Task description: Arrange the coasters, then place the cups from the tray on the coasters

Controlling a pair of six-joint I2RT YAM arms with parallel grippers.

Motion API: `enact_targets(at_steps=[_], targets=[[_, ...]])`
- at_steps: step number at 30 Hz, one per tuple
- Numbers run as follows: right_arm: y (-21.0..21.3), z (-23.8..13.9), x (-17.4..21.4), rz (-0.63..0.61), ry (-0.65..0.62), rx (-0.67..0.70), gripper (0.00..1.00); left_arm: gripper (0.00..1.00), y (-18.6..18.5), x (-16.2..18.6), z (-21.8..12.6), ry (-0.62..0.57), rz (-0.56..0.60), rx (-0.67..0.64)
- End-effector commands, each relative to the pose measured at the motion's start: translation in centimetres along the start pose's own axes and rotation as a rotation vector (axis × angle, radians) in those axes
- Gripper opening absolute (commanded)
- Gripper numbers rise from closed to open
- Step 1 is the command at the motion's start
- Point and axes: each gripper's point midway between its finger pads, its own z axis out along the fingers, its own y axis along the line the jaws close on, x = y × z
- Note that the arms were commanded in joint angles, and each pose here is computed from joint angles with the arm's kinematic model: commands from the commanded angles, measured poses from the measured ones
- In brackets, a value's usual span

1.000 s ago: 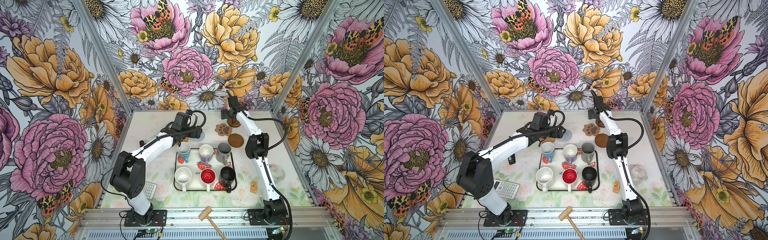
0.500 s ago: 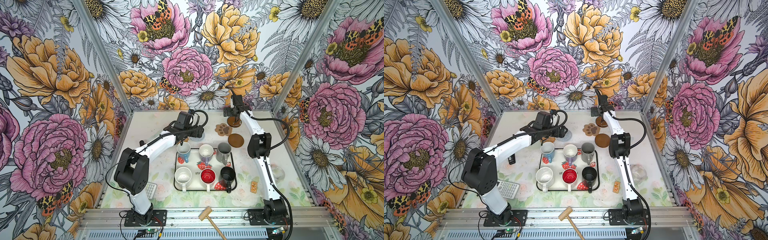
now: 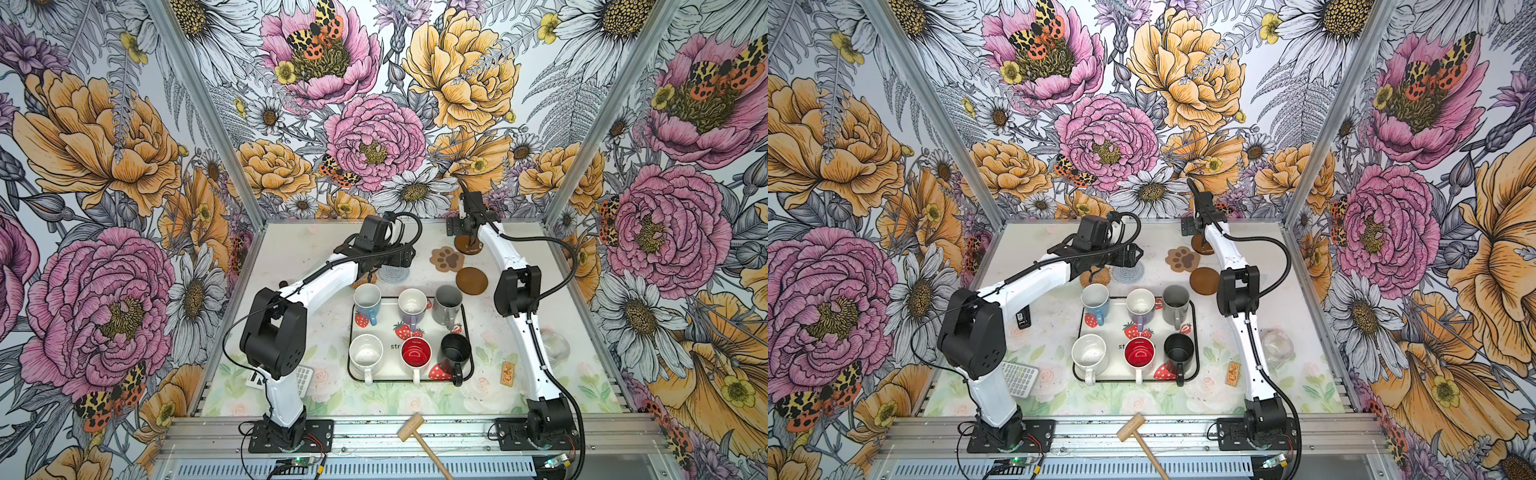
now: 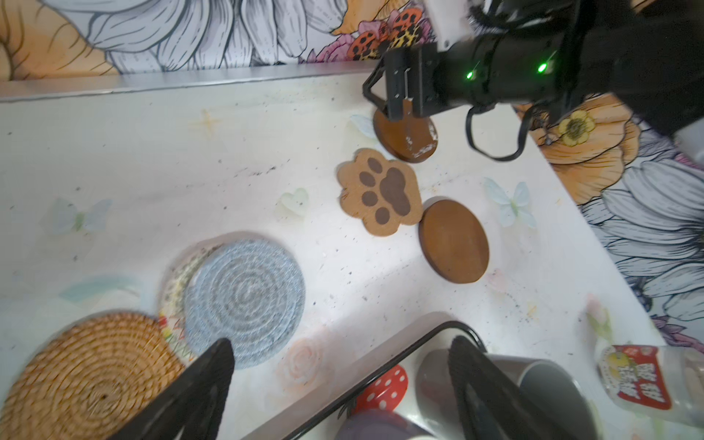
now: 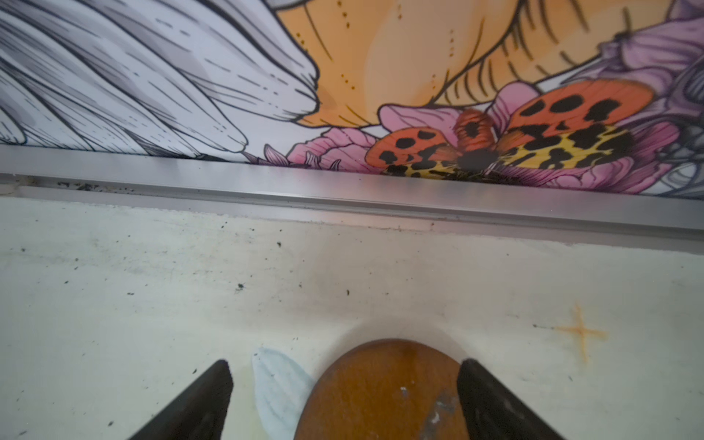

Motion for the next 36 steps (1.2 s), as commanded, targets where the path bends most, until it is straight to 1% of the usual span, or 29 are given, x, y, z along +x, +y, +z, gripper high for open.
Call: enact_targets(at_steps=[1, 5, 7, 13, 17, 20, 23, 27, 32, 36], targets=[[-0.7, -3.7, -2.2, 0.106, -0.029, -0.067, 0.91, 0.88, -3.0, -2.4, 2.5, -0.03, -0.019, 0.156], [-0.4, -5.2, -2.6, 0.273, -0.002, -0.282, 0.77, 0.85, -4.3, -4.6, 6.1, -0.042, -0.05, 0.253], [-0.5, -5.8, -2.7, 0.313, 0.006, -0.345, 0.73, 0.85, -4.7, -5.4, 7.8, -0.048, -0.061, 0.287], [-2.1, -6.4, -2.0, 0.355, 0.032, -0.353, 0.69, 0.82, -4.7, -6.1, 13.5, -0.06, -0.131, 0.364], [-3.9, -6.3, -1.4, 0.43, 0.052, -0.349, 0.52, 0.8, -5.0, -6.1, 16.5, -0.087, -0.196, 0.431], [-4.6, -6.2, -1.1, 0.462, 0.062, -0.353, 0.43, 0.78, -4.7, -6.4, 17.9, -0.147, -0.244, 0.458], [-5.4, -5.9, -0.7, 0.49, 0.072, -0.339, 0.41, 0.76, -3.8, -6.0, 19.2, -0.188, -0.281, 0.448], [-6.5, -5.0, 0.1, 0.548, 0.091, -0.321, 0.41, 0.75, -3.5, -5.0, 20.2, -0.19, -0.295, 0.459], [-8.4, -3.5, 1.4, 0.614, 0.113, -0.276, 0.41, 0.75, -3.5, -4.4, 20.7, -0.2, -0.3, 0.472], [-8.8, -2.2, 2.0, 0.661, 0.127, -0.289, 0.41, 0.75, -3.4, -4.0, 20.9, -0.197, -0.303, 0.48]])
